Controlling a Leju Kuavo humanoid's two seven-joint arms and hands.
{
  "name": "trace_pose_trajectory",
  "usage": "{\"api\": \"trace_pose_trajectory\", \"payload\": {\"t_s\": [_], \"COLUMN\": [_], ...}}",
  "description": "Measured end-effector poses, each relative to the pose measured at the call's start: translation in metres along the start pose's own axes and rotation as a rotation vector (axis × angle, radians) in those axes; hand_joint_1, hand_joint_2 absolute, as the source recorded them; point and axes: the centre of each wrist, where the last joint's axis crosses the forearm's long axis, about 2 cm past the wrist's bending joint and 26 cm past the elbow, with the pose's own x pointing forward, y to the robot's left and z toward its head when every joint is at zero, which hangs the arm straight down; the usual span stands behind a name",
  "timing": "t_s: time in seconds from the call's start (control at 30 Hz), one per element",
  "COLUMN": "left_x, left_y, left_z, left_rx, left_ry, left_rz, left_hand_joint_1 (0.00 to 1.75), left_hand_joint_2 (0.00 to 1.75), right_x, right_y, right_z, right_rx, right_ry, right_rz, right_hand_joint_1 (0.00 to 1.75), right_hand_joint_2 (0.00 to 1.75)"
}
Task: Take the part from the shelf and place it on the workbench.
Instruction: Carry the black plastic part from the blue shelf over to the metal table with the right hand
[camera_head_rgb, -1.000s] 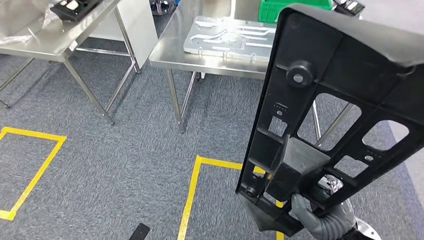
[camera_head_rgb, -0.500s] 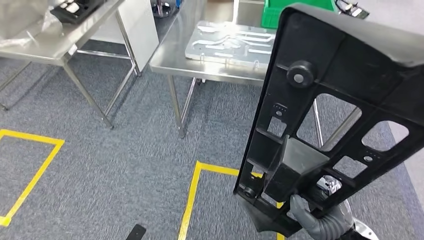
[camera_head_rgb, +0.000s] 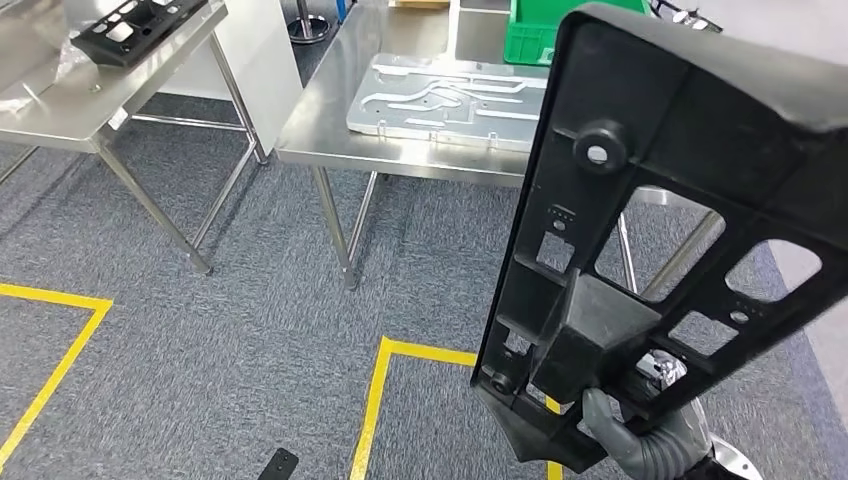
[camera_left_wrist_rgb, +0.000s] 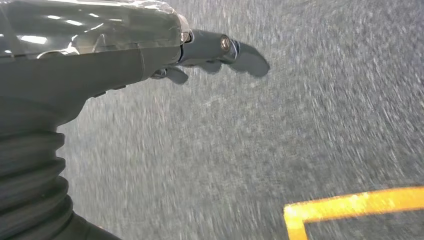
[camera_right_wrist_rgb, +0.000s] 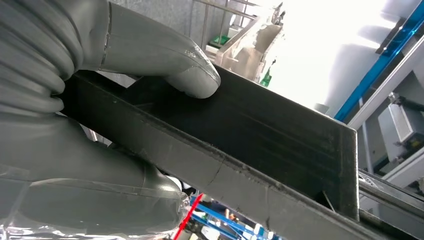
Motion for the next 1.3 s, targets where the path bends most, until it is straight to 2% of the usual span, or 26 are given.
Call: {"api": "trace_pose_trajectory", "payload": {"t_s": [1.3], "left_x": [0.0017], "left_y": [-0.0002], "left_z": [-0.0001], "left_rx": [0.002], "left_ry": [0.004], "left_rz": [0.015], "left_hand_joint_1": [0.0], "left_hand_joint_2": [1.75], "right_x": [0.0018], "right_y": [0.0013], "right_z": [-0.0019], "right_rx": [0.007], "right_ry": [-0.009], "right_rz": [-0.002], "right_hand_joint_1": [1.75], "right_hand_joint_2": [1.75]}}
